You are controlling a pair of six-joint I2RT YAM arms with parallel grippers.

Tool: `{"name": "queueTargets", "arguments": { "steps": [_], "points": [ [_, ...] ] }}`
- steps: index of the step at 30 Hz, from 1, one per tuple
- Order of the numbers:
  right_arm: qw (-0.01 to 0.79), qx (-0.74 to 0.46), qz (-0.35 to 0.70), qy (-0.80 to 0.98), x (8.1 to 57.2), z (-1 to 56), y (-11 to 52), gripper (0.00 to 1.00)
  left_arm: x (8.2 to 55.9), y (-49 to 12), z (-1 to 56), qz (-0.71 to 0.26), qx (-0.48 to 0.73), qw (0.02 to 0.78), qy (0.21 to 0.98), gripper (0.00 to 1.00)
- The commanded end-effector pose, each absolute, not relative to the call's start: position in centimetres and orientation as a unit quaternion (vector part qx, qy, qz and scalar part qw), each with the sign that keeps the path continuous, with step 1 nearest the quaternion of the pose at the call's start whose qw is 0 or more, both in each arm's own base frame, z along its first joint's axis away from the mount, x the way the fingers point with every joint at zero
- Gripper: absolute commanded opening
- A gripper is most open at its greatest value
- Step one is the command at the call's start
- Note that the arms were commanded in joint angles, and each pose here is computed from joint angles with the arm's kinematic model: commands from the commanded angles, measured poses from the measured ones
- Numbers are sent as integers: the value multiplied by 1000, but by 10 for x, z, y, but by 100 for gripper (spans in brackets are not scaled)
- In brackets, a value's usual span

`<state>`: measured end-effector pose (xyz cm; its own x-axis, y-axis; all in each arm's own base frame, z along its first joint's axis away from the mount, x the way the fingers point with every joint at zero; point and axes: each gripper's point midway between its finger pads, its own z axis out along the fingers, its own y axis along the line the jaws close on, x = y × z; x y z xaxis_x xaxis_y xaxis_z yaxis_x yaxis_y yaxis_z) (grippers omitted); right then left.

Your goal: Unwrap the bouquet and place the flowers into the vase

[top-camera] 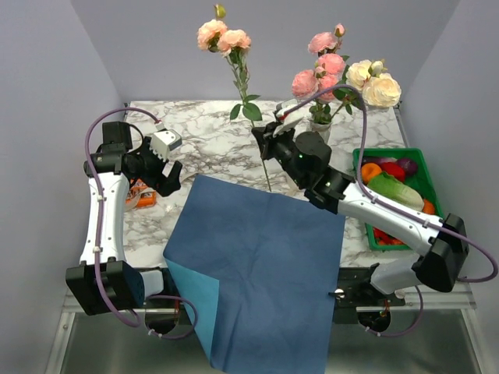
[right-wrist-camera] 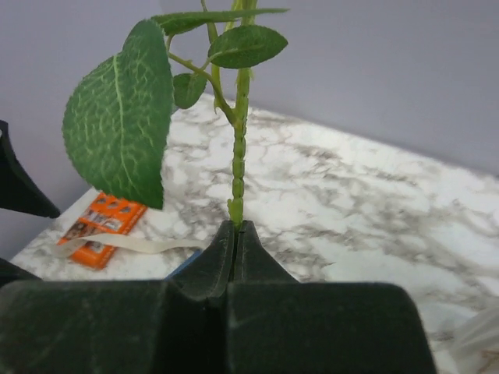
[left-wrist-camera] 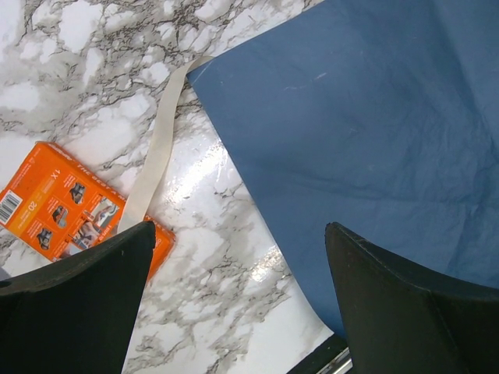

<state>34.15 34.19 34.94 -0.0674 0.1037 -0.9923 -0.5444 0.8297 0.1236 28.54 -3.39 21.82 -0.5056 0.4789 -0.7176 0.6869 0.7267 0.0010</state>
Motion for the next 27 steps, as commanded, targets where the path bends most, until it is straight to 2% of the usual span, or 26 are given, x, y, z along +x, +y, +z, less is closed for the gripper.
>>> {"name": "queueTargets", "arguments": {
  "steps": [1,2,3,5,7,12,16,27],
  "points": [
    [816,-105,181,539,334,444,288,1,284,-37,216,-159,340,360,854,99],
    [854,-68,174,486,329,472,270,1,284,-36,217,-159,339,361,854,99],
    [877,-74,116,461,333,474,254,1,284,-36,217,-159,339,361,854,99],
    [914,-33,80,397,328,497,227,1,284,-36,217,-159,339,362,853,99],
    [918,-14,28,395,345,500,203,1,284,-36,217,-160,339,363,853,99],
    [927,24,31,372,364,516,148,1,283,-32,215,-153,339,361,855,99],
    [929,25,6,370,380,515,128,1,286,-31,215,-152,339,362,855,99],
    [933,1,-6,360,410,502,127,1,297,-26,208,-156,339,350,859,99]
  ]
}}
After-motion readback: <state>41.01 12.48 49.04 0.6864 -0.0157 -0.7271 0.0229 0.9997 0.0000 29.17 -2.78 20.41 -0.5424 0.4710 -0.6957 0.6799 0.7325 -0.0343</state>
